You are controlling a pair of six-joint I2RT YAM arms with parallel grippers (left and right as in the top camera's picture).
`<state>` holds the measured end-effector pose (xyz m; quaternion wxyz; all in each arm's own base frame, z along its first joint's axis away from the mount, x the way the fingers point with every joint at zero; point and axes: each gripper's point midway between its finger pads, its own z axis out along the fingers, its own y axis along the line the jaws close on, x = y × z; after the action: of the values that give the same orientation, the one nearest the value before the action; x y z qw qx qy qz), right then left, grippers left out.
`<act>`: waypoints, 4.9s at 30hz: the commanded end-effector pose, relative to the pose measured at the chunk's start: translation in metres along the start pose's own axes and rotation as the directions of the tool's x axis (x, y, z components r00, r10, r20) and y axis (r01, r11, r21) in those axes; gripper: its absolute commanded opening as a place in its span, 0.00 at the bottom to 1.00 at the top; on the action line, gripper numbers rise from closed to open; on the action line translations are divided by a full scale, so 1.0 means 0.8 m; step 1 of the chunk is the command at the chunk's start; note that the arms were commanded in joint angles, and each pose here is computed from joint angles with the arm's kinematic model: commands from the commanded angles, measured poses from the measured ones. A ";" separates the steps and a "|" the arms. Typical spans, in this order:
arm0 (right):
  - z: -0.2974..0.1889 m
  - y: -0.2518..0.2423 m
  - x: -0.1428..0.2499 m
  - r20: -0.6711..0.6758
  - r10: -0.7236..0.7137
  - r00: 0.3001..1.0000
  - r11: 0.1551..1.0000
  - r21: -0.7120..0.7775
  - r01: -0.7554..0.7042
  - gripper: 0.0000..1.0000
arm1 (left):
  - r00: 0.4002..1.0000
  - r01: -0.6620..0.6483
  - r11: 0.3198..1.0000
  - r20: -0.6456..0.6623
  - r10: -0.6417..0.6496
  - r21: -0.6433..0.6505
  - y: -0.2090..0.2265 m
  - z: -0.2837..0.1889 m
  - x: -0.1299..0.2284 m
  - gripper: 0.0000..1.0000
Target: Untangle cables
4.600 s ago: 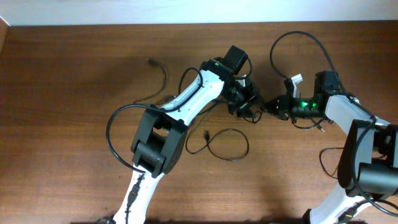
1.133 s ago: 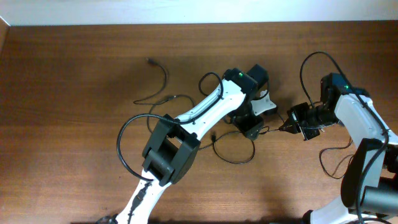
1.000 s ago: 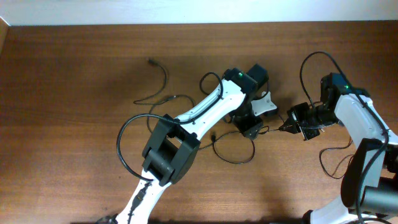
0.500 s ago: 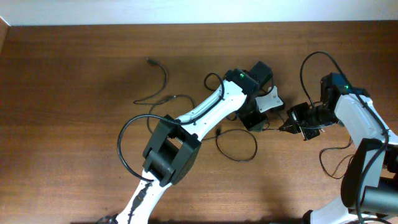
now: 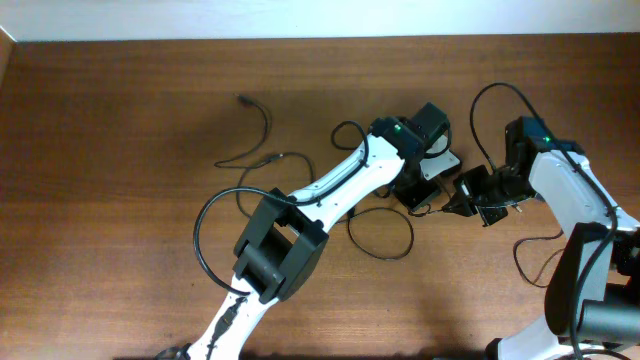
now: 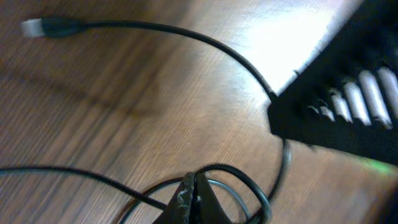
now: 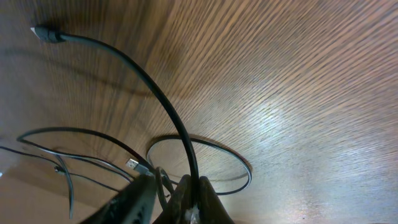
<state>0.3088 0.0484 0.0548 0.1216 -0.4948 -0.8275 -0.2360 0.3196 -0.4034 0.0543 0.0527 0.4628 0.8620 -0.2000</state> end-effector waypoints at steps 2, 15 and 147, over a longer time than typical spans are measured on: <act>0.004 -0.003 0.005 -0.001 -0.027 1.000 1.000 0.006 0.027 0.04 | 0.970 0.241 0.969 0.022 -0.241 -0.052 0.037 -0.011 0.000 0.00; 0.029 0.003 0.014 -0.052 -0.234 0.971 0.967 -0.113 0.227 0.04 | 0.779 0.627 0.774 -0.085 -0.621 0.091 0.083 0.025 0.031 0.45; 0.056 0.022 0.187 -0.099 -0.913 -0.396 -0.403 0.060 0.913 0.41 | 0.546 0.822 0.558 -0.439 -0.713 0.115 0.047 -0.026 0.114 0.00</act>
<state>0.2660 0.1837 0.0911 -0.1077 0.3896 -0.8962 -0.1828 0.2996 -0.3060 0.0343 -0.2532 0.0661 0.9372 -0.2306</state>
